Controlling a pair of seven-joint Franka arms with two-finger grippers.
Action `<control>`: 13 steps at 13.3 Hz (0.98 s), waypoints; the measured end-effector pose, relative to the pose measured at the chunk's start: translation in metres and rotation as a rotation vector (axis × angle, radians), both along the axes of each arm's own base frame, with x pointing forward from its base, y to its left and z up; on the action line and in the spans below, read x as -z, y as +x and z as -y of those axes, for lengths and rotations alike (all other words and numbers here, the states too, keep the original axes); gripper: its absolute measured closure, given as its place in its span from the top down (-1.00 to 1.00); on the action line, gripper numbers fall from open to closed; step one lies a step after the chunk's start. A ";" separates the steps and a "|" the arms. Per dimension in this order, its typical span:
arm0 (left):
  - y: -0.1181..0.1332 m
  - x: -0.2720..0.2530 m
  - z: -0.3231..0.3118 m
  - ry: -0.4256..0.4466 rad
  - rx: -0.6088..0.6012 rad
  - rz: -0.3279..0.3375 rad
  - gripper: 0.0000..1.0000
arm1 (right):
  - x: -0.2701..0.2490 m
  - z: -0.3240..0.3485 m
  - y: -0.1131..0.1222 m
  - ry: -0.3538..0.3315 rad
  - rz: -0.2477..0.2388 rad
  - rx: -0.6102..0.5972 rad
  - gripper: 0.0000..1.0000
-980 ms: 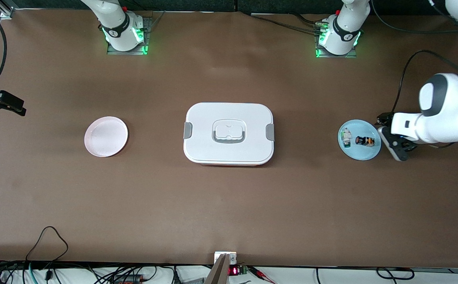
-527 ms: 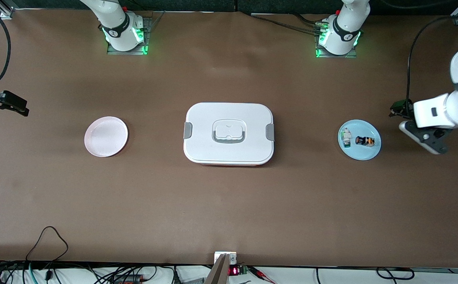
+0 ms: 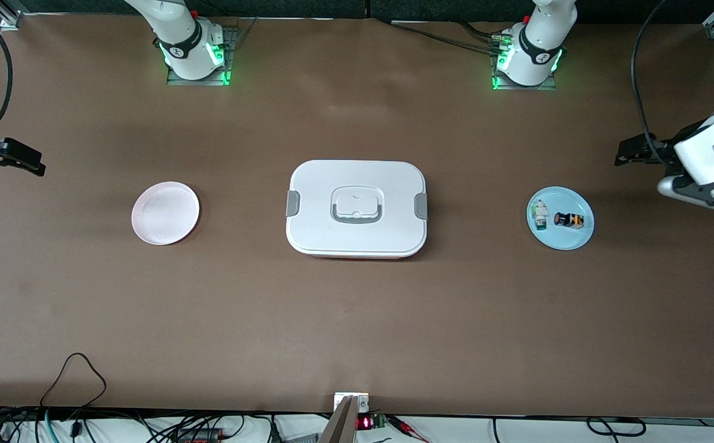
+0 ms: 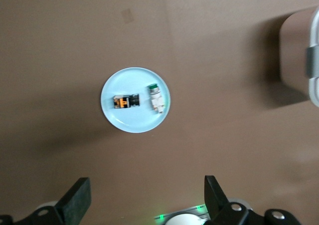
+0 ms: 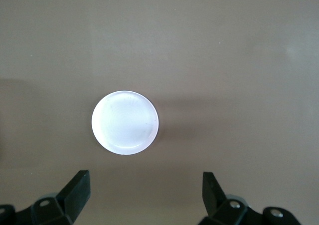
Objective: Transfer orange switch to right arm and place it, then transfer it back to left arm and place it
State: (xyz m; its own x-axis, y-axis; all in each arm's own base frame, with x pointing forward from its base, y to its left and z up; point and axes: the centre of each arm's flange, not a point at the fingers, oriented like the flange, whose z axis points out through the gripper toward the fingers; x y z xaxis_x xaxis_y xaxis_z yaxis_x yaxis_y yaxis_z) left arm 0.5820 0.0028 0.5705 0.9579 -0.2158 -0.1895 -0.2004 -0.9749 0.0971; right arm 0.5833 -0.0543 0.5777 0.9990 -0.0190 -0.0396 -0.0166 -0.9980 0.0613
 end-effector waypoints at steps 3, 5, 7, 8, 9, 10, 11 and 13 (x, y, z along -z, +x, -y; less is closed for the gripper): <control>-0.007 -0.023 -0.001 -0.010 -0.025 0.027 1.00 | -0.002 -0.003 0.001 0.027 0.008 0.003 1.00; -0.013 -0.032 0.001 -0.002 -0.026 0.035 1.00 | -0.006 -0.002 0.001 0.028 0.015 0.003 1.00; -0.014 -0.035 0.008 0.016 -0.025 0.040 1.00 | -0.007 -0.002 0.000 0.028 0.009 0.005 1.00; -0.015 -0.036 0.011 0.024 -0.023 0.042 1.00 | -0.006 -0.001 0.000 0.028 0.007 0.006 1.00; -0.016 -0.038 0.016 0.031 -0.023 0.044 1.00 | -0.006 -0.002 0.000 0.028 0.006 0.005 1.00; -0.018 -0.040 0.021 0.038 -0.031 0.047 1.00 | -0.006 -0.002 0.000 0.029 0.005 0.005 1.00; -0.020 -0.042 0.027 0.044 -0.039 0.051 1.00 | -0.006 -0.002 0.000 0.030 0.005 0.005 1.00; -0.024 -0.047 0.039 0.052 -0.039 0.064 1.00 | -0.007 -0.004 0.000 0.030 0.006 0.015 1.00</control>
State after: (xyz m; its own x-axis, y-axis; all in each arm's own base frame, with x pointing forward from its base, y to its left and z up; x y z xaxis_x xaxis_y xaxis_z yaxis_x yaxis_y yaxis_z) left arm 0.5583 -0.0365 0.6174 0.9760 -0.1692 -0.1374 -0.1660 -0.9855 0.0344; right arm 0.5830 -0.0498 0.5844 0.9989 -0.0328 -0.0347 -0.0317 -0.9990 0.0311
